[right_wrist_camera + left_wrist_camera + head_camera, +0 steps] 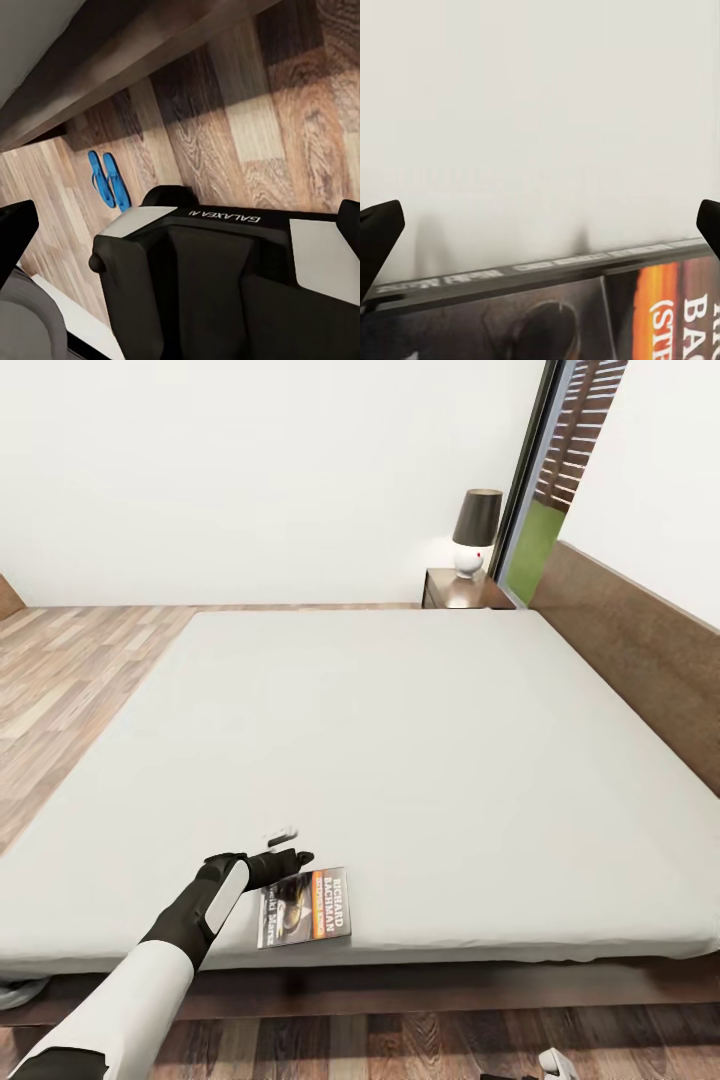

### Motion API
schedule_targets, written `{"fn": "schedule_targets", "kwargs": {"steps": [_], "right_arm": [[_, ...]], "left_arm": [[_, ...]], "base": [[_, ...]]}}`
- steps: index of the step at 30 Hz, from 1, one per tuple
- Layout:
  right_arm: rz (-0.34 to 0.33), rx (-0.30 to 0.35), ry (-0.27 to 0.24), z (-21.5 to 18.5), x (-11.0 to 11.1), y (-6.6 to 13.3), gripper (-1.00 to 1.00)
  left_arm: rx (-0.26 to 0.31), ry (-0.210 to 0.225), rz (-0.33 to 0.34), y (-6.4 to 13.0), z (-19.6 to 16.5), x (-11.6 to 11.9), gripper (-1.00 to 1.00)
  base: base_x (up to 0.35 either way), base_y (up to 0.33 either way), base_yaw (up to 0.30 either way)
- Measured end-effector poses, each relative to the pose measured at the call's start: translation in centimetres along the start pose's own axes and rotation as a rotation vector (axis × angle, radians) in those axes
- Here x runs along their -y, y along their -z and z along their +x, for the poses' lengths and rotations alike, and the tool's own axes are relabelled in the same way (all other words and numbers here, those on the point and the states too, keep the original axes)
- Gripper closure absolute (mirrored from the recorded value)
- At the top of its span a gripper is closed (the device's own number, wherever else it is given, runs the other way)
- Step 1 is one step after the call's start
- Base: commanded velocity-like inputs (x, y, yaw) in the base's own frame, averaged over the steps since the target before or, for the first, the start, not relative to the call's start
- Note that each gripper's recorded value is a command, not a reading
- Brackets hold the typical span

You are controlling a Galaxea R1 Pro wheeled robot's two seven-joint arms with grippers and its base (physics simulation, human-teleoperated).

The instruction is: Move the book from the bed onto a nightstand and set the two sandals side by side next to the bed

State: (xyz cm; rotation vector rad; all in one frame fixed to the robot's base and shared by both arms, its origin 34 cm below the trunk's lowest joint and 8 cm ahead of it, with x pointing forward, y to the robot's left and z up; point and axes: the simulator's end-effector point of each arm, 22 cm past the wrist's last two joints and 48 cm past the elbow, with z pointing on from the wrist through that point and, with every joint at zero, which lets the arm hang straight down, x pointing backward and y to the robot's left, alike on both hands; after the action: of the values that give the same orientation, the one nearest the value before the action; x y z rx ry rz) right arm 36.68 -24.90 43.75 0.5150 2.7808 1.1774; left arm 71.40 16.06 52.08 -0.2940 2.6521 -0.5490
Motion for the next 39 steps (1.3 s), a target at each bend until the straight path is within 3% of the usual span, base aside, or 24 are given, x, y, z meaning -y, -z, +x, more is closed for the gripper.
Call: {"fn": "schedule_targets", "kwargs": {"steps": [39], "right_arm": [[0.002, 0.001, -0.001, -0.01, 0.05, 0.01, -1.00]], "left_arm": [[0.000, 0.000, 0.000, 0.00, -0.01, -0.01, -1.00]], "base": [[-0.003, 0.000, 0.000]]}}
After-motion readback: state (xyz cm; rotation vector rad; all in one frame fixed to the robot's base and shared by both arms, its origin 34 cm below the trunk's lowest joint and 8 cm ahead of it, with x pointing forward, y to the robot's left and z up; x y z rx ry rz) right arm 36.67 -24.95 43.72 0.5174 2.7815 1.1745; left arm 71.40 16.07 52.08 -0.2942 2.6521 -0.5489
